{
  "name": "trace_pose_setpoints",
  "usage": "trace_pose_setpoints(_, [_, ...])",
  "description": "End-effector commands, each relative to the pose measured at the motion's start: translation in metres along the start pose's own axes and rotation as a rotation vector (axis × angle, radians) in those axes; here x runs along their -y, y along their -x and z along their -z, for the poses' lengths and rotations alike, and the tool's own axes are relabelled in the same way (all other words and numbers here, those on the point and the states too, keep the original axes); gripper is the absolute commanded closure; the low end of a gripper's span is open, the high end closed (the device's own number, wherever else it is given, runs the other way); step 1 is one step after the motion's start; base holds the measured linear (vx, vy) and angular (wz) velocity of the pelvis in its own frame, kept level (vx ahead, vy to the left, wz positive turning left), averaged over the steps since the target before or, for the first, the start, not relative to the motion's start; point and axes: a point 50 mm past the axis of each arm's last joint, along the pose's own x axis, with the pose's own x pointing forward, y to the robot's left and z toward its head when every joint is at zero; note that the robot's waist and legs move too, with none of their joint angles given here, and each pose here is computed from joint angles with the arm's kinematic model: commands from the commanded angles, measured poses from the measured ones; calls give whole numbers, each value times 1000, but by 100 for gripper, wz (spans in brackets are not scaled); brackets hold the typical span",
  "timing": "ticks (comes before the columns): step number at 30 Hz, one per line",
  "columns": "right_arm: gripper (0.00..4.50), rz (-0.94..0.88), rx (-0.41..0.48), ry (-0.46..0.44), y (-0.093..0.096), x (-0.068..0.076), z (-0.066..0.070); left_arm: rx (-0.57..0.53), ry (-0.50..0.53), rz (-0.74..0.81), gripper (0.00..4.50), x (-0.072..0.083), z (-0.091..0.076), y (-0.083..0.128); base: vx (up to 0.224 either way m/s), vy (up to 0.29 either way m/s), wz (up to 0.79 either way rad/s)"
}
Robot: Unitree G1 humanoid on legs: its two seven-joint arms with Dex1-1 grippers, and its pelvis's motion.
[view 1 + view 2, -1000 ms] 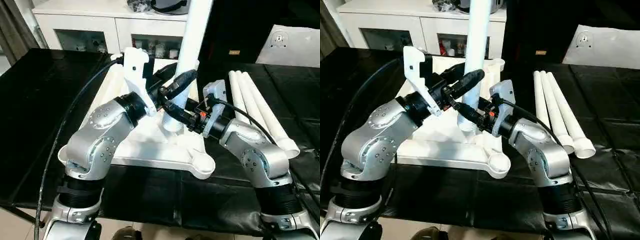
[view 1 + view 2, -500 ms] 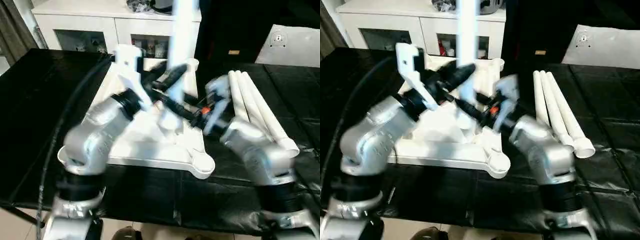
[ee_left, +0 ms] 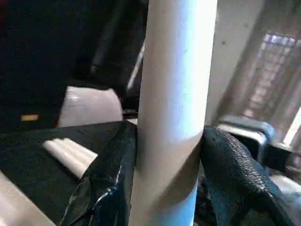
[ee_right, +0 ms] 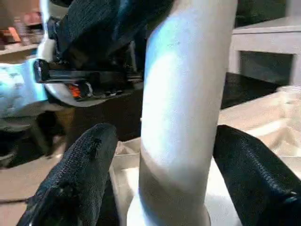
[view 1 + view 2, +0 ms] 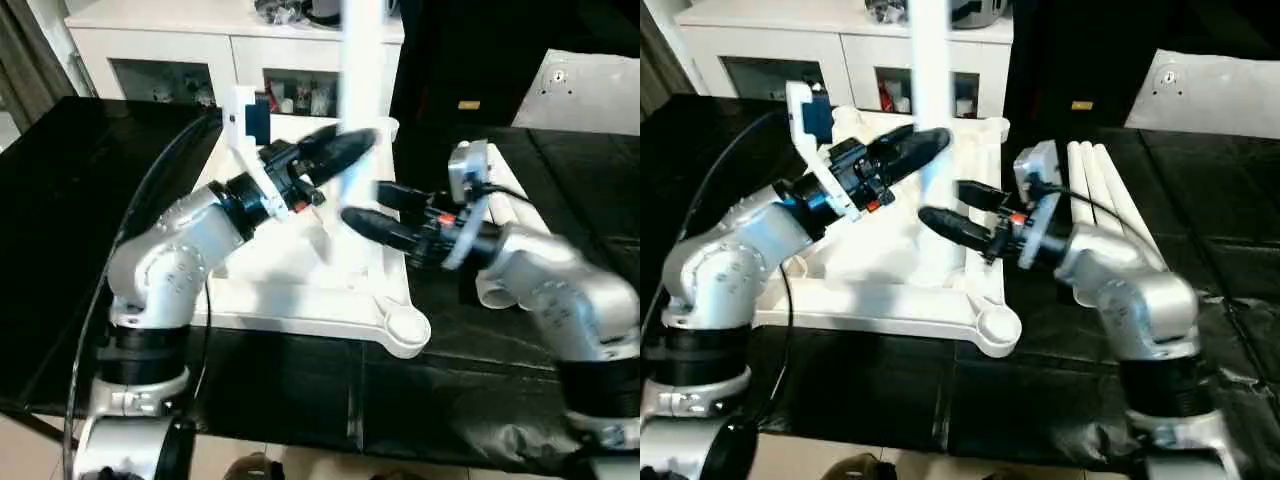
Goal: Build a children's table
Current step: Pick table leg
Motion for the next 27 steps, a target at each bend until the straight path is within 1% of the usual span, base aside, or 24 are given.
trace_pose_setpoints(1, [99,-77,-15,9,-3,-8,-5,1,-10,75,265,7,-5,-5,0,0,0])
trace_pose_setpoints(3, [127,-109,-29,-2,-2,-11,-4,12,2,138,265,12,-8,-6,0,0,0])
trace_pose_setpoints(5, [136,-117,-32,-5,-1,-12,-4,16,6,165,265,15,-10,-6,0,0,0])
trace_pose_setpoints(8, [171,-136,-39,-11,0,-13,-4,15,6,198,265,17,-11,-5,0,0,0])
trace_pose_setpoints(11, [182,-155,-50,-17,1,-14,-4,25,21,204,265,17,-12,-6,0,0,0])
trace_pose_setpoints(12, [205,-159,-51,-19,1,-14,-4,30,29,202,265,17,-13,-6,0,0,0])
trace_pose_setpoints(17, [247,-179,-58,-30,1,-15,-5,25,28,203,265,16,-12,-5,0,0,0])
trace_pose_setpoints(21, [257,-181,-65,-30,1,-16,-4,19,26,196,265,15,-11,-5,0,0,0])
trace_pose_setpoints(25, [257,-178,-64,-28,0,-16,-4,12,25,186,265,15,-10,-5,0,0,0])
trace_pose_setpoints(27, [258,-162,-64,-21,-1,-15,-3,2,6,174,265,15,-9,-5,0,0,0])
